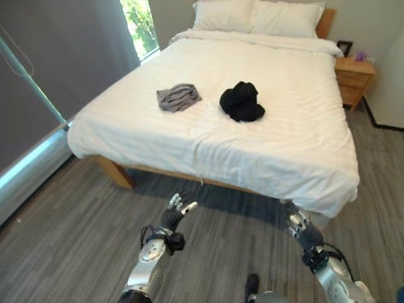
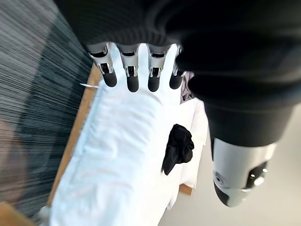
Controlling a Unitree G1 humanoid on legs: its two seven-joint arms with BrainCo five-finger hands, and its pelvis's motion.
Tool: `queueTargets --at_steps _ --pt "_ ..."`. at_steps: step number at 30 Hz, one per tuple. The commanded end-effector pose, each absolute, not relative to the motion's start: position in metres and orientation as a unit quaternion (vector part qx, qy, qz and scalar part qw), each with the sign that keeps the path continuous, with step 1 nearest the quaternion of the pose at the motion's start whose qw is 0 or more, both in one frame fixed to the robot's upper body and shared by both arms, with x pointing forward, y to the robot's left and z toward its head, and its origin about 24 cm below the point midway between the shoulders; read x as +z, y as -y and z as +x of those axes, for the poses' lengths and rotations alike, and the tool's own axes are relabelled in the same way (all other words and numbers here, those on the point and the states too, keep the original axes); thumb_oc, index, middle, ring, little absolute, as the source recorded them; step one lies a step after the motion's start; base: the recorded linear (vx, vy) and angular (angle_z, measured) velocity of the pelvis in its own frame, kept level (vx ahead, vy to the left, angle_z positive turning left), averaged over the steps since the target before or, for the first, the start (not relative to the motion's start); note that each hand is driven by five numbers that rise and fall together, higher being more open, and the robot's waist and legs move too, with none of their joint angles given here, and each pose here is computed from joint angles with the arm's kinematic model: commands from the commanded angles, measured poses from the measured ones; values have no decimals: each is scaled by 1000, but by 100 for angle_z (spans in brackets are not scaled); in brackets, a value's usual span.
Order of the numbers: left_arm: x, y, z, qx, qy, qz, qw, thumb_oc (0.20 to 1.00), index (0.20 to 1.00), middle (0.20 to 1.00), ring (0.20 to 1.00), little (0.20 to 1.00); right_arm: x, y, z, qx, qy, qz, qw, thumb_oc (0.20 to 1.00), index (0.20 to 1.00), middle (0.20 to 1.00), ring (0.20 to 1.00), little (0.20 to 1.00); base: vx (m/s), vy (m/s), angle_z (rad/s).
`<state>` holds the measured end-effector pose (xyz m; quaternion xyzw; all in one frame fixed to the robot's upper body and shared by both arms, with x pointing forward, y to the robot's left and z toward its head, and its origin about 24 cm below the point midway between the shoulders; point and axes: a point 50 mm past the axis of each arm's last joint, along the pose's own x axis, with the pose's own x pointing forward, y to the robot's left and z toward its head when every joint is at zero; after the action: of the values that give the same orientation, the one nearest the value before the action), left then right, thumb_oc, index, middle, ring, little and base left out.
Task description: Pick up bed clothes into laundry basket.
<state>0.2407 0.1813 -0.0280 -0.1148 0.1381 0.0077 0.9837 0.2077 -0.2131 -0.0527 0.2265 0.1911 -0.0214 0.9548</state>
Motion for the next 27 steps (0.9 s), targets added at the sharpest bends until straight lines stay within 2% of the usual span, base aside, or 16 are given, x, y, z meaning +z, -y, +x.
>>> queueTargets --at_steps 1,8,17,24,27 --pt "15 -179 264 -32 -47 -103 993 1000 1000 1000 1000 1000 -24 223 223 -21 -121 224 967 1000 1000 1000 1000 1000 361 -283 -5" --pt "6 -176 257 -50 -67 -97 992 1000 1000 1000 1000 1000 -24 229 215 -22 -119 217 969 1000 1000 1000 1000 1000 376 -4 -5" --pt "0 -185 248 -36 -73 -94 992 1000 1000 1000 1000 1000 -33 211 214 9 -140 219 965 1000 1000 1000 1000 1000 308 137 -31" --pt "3 -188 247 -49 -69 -70 994 1000 1000 1000 1000 1000 -27 192 219 41 -124 225 965 1000 1000 1000 1000 1000 119 160 -18" --pt "7 -192 250 -50 -62 -56 995 1000 1000 1000 1000 1000 -28 200 212 31 -128 217 967 1000 1000 1000 1000 1000 167 -120 44"
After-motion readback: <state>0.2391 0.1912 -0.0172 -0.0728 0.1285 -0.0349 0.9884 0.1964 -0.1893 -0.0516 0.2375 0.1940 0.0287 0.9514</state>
